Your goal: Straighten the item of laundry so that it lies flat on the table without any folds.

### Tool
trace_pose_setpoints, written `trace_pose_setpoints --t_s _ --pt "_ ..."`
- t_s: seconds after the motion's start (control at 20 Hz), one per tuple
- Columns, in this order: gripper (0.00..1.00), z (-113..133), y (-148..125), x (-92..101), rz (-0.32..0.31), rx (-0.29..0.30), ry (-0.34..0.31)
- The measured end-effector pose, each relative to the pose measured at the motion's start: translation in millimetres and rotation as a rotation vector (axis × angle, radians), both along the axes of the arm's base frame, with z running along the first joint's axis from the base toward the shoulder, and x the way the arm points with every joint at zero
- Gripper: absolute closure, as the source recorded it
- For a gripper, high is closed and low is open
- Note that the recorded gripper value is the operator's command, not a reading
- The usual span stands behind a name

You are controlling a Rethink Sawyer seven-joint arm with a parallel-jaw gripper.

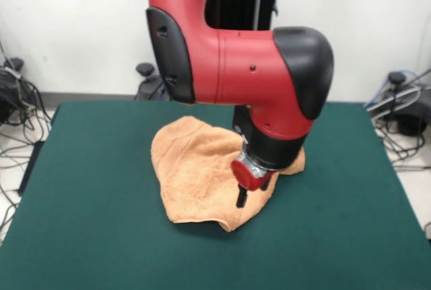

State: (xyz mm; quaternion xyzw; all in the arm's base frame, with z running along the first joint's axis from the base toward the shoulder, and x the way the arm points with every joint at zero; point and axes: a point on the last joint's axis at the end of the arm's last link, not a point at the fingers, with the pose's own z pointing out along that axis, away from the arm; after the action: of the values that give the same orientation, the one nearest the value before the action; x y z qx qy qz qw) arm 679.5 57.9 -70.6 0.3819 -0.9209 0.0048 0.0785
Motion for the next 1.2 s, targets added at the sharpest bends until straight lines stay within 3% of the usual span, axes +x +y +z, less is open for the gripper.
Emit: trace_pose_setpoints --t_s 0.7,0.95,1.2 --pt "0.00 8.0 14.7 8.1 -0.017 0.022 -0.012" --pt "0.00 36.1 18.6 13.2 -0.044 0.042 -0.020" --pt "0.00 94.4 20.9 23.9 -0.081 0.047 -0.003"
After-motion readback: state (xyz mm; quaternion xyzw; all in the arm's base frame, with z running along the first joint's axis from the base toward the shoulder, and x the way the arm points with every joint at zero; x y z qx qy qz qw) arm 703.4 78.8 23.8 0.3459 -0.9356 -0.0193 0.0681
